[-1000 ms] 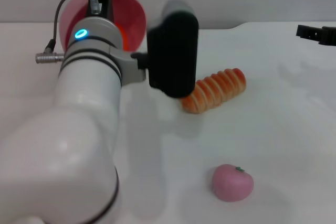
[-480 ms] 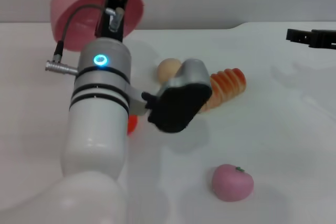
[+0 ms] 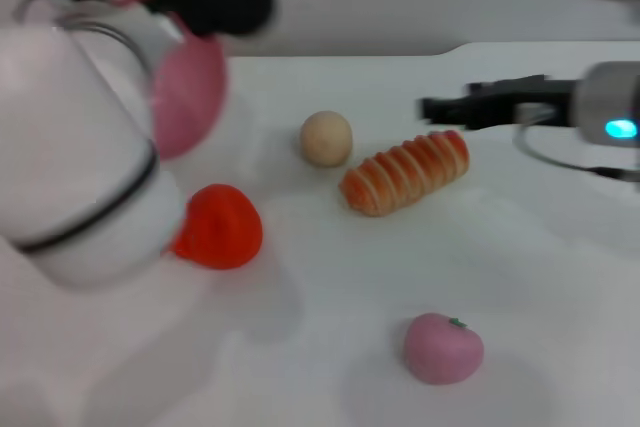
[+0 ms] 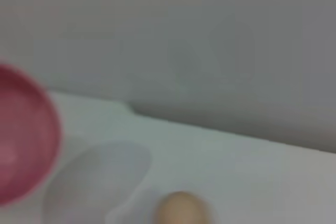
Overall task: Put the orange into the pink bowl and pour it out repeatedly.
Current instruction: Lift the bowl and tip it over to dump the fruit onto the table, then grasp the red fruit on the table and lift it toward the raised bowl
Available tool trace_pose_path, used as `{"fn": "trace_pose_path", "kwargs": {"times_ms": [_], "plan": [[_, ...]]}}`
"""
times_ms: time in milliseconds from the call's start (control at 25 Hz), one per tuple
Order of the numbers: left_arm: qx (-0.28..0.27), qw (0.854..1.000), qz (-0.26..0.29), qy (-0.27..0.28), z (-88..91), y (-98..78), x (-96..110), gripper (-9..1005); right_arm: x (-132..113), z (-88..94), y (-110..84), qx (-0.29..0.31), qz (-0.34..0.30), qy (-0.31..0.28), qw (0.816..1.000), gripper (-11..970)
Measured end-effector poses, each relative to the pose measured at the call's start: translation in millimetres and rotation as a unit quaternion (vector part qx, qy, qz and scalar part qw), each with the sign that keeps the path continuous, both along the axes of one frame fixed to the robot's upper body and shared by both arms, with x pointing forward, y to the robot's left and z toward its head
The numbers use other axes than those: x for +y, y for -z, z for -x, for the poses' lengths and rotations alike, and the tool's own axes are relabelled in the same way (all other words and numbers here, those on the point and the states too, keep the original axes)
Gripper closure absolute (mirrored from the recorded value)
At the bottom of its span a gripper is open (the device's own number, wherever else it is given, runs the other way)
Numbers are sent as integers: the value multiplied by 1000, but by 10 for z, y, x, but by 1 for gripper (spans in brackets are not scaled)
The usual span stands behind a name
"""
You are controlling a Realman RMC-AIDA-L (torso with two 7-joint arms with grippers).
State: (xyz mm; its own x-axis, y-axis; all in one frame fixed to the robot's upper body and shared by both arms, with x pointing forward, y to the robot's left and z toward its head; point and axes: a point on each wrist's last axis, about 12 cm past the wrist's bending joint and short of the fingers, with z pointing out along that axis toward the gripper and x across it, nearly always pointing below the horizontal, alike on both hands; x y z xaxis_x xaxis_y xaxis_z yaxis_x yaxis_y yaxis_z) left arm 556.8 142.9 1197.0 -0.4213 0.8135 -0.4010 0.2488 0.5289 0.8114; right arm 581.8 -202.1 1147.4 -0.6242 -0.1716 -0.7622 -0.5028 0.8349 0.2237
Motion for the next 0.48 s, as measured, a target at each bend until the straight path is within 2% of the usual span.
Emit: {"fn": "trace_pose_path", "kwargs": {"times_ms": [80,120,160,200,240,320,360,480], "plan": [[0,1000,0,0,0,0,0,954,265,-36,28,6,0,-42,999,284],[-15,996,24,-79,-88,-91,265,954,361,-48,36,7,-2,-57,998,282],[-26,993,30,-110,-130,-152,401,954,453,-60,54,10,-5,-70,997,279],[-26,993,30,-110,-130,-152,401,954,572,-74,77,13,-10,-87,996,277],[-33,990,36,-132,-165,-196,507,954,661,-78,105,17,-12,-99,995,275],[-33,990,36,-132,-165,-196,507,954,838,-83,158,27,-17,-123,992,202],[-38,987,35,-151,-206,-208,616,954,924,-85,177,31,-17,-135,990,202],[-37,987,30,-151,-215,-188,624,954,1109,-73,210,37,-18,-162,986,202]]}}
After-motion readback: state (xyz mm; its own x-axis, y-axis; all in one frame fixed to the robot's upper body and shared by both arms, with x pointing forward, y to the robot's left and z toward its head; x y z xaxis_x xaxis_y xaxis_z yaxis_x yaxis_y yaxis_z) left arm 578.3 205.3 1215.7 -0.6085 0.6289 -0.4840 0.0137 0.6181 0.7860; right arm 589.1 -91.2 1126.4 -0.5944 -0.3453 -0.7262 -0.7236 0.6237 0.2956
